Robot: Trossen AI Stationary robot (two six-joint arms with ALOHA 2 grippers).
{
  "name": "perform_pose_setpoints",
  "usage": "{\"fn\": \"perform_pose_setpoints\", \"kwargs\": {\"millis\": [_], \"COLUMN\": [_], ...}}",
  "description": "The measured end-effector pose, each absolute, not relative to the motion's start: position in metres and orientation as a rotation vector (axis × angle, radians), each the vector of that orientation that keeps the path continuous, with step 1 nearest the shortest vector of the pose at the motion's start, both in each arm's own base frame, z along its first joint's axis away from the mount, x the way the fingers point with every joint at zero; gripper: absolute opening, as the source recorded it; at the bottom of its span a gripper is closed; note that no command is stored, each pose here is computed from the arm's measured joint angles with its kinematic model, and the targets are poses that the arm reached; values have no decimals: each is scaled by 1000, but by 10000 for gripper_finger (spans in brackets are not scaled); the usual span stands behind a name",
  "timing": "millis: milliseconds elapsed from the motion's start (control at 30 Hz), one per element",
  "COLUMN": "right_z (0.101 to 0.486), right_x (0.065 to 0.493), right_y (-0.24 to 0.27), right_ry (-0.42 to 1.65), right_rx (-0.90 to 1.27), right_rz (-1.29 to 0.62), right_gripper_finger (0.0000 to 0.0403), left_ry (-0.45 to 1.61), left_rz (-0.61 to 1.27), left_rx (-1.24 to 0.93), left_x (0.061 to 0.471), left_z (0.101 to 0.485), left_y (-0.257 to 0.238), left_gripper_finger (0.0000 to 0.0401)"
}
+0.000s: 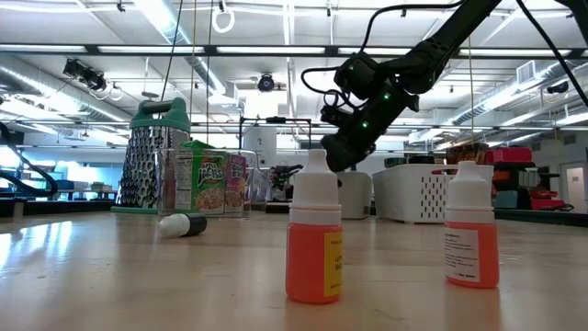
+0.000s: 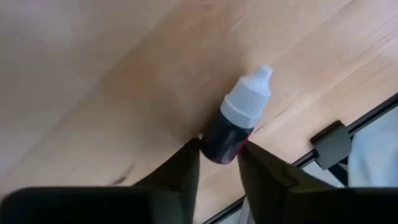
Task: Pick & Place Kitchen Items
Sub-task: Put the small pink food coloring bottle into the gray bin
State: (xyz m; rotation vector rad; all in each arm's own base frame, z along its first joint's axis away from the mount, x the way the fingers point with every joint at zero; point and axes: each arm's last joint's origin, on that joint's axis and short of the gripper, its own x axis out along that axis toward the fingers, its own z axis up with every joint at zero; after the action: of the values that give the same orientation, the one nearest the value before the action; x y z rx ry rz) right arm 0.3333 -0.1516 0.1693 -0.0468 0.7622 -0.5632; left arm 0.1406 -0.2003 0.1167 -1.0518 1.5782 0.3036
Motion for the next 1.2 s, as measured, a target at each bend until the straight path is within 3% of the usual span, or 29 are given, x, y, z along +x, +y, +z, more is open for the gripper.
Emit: {"fn": "perform_pose_setpoints", "kwargs": {"millis": [200, 600, 867, 1200], "right_z": [170, 179, 179, 178], "right_x": [334, 344, 344, 344], "right_y": [-152, -147, -146, -146], "right_ry": [743, 591, 592, 589], "right_rx": [-42, 49, 49, 72], "right_rz": [-562, -327, -325, -331], "right_gripper_finger": [210, 210, 210, 210], "left_ry": [1527, 1431, 1357, 1217], "left_rz": [286, 227, 109, 159], "left_rx": [-1013, -1029, -994, -1068], "left_x": [142, 154, 160, 166], "left_z": [116, 117, 120, 123], "left_y": [-199, -196, -199, -200], "left_gripper_finger": [51, 23, 82, 152]}}
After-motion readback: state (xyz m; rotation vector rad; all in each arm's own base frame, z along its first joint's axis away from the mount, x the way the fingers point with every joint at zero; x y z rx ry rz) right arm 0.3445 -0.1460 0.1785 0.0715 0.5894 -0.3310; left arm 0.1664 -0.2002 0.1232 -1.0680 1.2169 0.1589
